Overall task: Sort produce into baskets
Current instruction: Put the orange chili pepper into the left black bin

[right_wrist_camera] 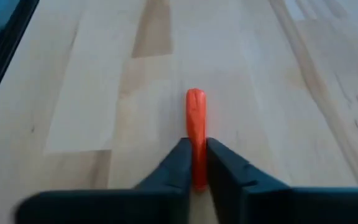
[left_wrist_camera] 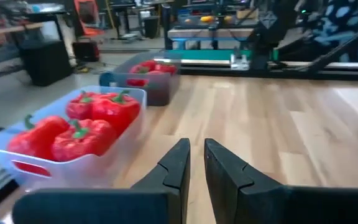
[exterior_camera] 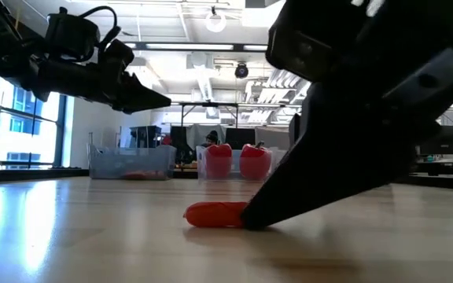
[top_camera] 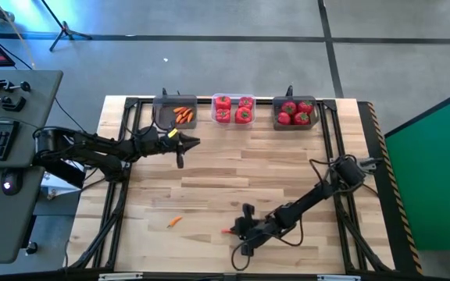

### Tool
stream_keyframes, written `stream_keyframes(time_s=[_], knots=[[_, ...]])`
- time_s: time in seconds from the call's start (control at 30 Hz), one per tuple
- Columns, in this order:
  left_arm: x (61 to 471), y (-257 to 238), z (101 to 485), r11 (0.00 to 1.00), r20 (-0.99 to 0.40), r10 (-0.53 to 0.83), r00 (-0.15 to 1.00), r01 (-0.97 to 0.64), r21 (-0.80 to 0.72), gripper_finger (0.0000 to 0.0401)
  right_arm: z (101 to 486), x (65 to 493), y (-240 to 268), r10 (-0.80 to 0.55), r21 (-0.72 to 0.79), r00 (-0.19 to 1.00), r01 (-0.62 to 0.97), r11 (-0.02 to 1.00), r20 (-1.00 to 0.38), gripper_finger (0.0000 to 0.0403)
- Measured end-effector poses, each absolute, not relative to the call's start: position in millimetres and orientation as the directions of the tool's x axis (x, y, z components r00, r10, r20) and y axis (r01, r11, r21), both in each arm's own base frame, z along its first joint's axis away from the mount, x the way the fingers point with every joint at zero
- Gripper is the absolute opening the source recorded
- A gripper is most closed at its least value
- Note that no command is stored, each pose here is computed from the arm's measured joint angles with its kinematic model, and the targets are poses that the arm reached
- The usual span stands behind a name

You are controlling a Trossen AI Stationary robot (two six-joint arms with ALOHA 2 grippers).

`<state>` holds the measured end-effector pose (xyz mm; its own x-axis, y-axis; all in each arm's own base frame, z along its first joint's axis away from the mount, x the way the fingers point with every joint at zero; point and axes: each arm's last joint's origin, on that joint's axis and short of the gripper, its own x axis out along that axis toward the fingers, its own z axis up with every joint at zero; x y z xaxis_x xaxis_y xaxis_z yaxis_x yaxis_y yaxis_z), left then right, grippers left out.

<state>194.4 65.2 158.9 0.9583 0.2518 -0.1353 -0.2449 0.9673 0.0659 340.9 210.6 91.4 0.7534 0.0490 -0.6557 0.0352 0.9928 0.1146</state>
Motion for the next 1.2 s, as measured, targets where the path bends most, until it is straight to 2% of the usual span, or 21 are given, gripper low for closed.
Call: stream_keyframes(time_s=[0.1, 0.27, 0.43, 0.6, 0.73, 0.9, 1.07, 1.2], knots=[[195, 64, 159, 0.972, -0.133, 0.236, 0.963, -0.232, 0.040, 0.0023, 93, 344, 206, 0.055, 0.140, 0.754, 0.050, 0.989, -0.655, 0.0009], [195, 62, 159, 0.985, -0.130, 0.173, 0.976, -0.174, 0.007, 0.0003, 95, 356, 187, 0.032, 0.134, 0.767, 0.070, 0.988, -0.641, 0.0030], [196, 57, 159, 0.998, -0.125, 0.021, 0.992, -0.029, -0.059, 0.0001, 98, 374, 148, -0.068, 0.065, 0.773, 0.140, 0.988, -0.631, 0.0012], [196, 53, 157, 0.995, -0.145, -0.020, 0.989, 0.005, -0.103, 0.0004, 116, 390, 99, -0.156, -0.014, 0.792, 0.183, 0.983, -0.590, 0.0006], [197, 49, 154, 0.996, -0.178, -0.023, 0.984, 0.007, -0.089, 0.0028, 132, 397, 63, -0.156, -0.043, 0.805, 0.160, 0.986, -0.572, 0.0007], [198, 44, 150, 0.995, -0.217, -0.047, 0.975, 0.027, -0.097, 0.0079, 147, 400, 30, -0.151, -0.076, 0.823, 0.130, 0.989, -0.548, 0.0004], [197, 41, 145, 0.996, -0.275, -0.041, 0.960, 0.016, -0.093, 0.0129, 155, 402, 12, -0.120, -0.077, 0.846, 0.093, 0.993, -0.520, 0.0003], [197, 37, 141, 0.998, -0.314, -0.039, 0.949, 0.022, -0.058, 0.0148, 158, 404, 5, -0.118, -0.091, 0.863, 0.083, 0.992, -0.491, 0.0003]])
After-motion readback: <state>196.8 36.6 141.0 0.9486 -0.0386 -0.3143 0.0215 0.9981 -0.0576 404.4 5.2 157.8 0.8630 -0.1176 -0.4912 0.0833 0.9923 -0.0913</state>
